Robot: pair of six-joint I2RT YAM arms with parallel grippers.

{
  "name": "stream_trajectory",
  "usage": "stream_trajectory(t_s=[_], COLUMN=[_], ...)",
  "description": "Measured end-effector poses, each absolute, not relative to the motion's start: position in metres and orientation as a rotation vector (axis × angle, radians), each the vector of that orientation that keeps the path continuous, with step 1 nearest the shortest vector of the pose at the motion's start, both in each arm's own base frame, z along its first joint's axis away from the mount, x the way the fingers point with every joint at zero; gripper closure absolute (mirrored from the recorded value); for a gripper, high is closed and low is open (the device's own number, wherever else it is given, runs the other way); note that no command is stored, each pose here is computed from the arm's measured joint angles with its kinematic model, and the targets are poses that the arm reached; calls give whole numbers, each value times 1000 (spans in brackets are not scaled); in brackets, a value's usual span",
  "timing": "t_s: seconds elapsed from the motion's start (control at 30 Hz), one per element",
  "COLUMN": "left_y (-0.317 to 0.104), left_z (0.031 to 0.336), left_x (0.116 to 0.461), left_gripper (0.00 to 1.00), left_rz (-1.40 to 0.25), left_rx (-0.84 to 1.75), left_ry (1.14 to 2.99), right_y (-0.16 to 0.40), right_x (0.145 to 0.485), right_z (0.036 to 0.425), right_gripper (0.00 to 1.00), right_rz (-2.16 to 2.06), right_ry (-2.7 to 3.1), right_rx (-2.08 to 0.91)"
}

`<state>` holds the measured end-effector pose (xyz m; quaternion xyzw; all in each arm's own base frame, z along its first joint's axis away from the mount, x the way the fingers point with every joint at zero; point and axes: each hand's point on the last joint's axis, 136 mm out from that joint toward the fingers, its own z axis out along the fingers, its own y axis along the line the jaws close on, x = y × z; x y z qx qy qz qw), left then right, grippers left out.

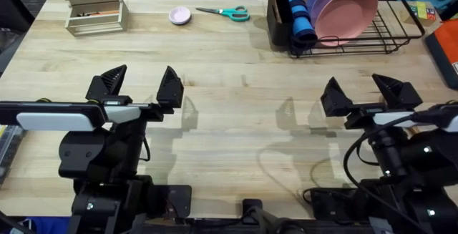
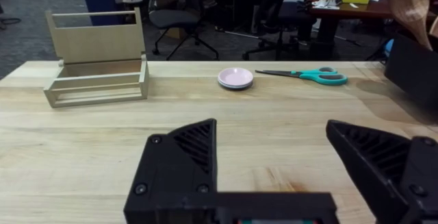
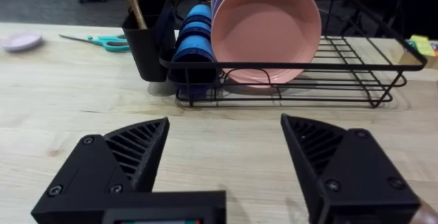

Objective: Pick up the spoon on the table one by one and put them onto the rack

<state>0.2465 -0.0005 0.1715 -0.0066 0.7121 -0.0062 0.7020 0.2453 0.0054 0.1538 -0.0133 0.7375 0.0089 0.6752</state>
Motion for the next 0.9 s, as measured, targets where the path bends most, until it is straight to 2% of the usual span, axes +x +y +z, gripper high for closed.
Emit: stream_trajectory(t_s=[0.77, 0.9], left_y=[0, 0], left_z=[172, 192], left_x=[246, 241], left_gripper=[7, 7], left_rz=[-14, -14], left_rx=[-15, -15], left_ry=[1592, 1589], right_y=[4, 4], right_x=[243, 235], right_z=[153, 158], right_gripper=[10, 10], right_rz=[26, 32], right_ry=[1687, 1753], right_rx=[-11, -3])
